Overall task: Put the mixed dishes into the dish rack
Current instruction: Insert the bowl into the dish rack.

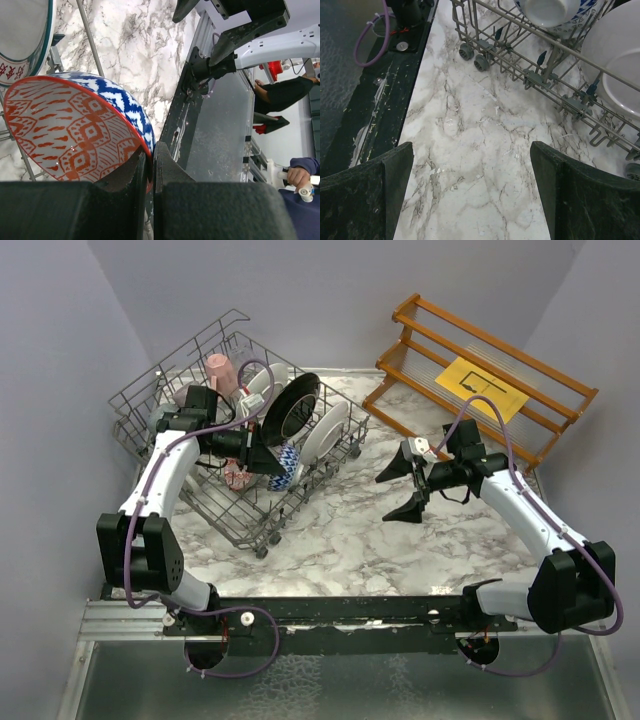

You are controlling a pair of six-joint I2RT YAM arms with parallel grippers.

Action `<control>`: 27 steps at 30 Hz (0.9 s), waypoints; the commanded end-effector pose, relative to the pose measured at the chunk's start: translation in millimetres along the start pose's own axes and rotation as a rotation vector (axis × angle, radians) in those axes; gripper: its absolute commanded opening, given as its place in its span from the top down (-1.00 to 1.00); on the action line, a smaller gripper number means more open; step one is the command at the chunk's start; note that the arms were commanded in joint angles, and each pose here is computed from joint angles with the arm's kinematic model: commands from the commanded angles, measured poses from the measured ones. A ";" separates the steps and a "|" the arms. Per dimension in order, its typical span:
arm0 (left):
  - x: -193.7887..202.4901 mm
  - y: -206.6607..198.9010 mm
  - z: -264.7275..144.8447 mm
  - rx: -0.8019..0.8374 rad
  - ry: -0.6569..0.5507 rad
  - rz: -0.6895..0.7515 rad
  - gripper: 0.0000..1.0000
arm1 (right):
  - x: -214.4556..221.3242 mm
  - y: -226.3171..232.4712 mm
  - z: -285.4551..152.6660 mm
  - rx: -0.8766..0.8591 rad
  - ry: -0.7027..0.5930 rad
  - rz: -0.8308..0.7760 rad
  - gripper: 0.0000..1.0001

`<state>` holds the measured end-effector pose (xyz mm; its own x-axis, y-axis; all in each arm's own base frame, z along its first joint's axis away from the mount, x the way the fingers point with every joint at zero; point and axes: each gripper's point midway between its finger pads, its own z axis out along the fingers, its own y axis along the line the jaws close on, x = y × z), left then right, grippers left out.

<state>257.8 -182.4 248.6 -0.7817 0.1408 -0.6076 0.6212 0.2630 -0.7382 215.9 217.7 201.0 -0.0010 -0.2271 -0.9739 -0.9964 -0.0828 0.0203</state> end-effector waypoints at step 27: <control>19.9 48.6 7.4 -0.037 0.089 -0.050 1.00 | -5.3 2.1 9.2 -0.025 -0.004 -0.017 -1.00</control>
<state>263.9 -176.0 211.5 -0.8226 0.1973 -0.5332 0.5683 0.3114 -0.7616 210.6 225.9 202.8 -0.0068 -0.2249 -0.9744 -0.9937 -0.1076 0.0317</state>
